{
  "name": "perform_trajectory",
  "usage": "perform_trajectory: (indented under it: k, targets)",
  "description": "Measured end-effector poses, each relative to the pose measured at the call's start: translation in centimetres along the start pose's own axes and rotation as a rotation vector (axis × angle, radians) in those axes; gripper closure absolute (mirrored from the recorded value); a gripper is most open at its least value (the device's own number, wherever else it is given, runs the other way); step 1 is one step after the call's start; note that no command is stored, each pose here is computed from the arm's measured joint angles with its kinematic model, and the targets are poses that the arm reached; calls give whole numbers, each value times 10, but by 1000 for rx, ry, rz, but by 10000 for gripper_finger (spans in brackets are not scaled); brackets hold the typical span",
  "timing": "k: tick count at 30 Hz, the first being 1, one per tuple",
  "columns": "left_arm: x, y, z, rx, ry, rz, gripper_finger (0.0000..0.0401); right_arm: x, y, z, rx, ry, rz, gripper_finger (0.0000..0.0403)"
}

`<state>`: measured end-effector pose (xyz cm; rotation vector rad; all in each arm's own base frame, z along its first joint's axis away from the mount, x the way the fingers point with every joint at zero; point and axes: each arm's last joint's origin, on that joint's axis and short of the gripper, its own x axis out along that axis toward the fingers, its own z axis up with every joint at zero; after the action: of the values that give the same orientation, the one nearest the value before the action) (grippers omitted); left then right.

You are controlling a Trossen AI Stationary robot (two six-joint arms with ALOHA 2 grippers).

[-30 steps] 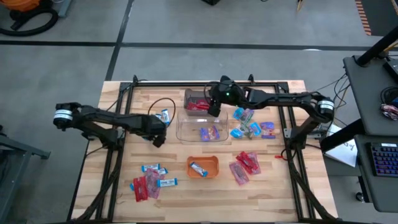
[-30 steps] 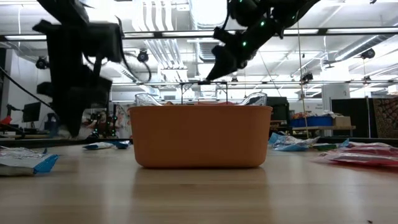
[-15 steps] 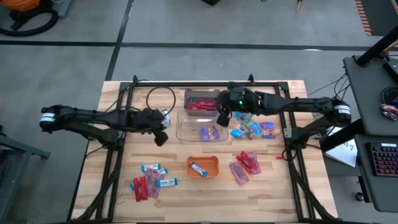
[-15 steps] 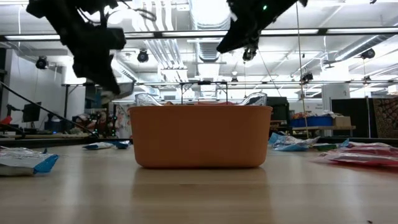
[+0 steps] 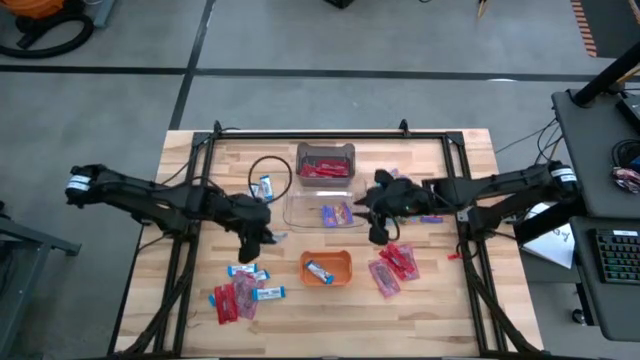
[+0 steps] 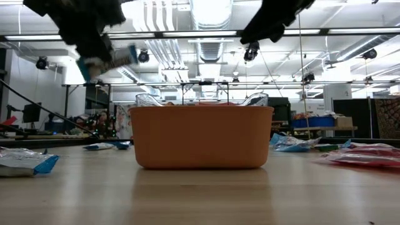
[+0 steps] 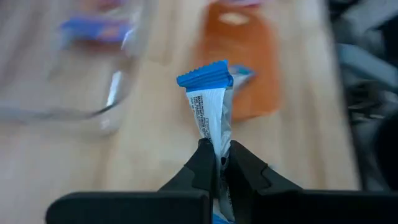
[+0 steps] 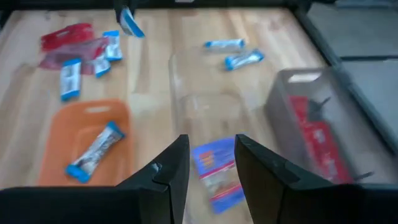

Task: Sort candy
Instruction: Put the white candy into the orange bin

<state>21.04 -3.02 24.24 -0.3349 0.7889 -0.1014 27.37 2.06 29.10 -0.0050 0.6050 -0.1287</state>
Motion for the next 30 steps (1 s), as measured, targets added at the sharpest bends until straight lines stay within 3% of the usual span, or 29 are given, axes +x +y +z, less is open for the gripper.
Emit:
perform_trajectory:
  k: [9,19,30]
  targets:
    - [33,-17,31,239,-296,-110,394,7,19,-15,43,-22,57,280]
    - [96,-11,32,272,-214,-84,393,6,29,-8,39,-110,96,283]
    - [125,-14,42,292,-170,-123,373,4,34,-8,36,-121,114,273]
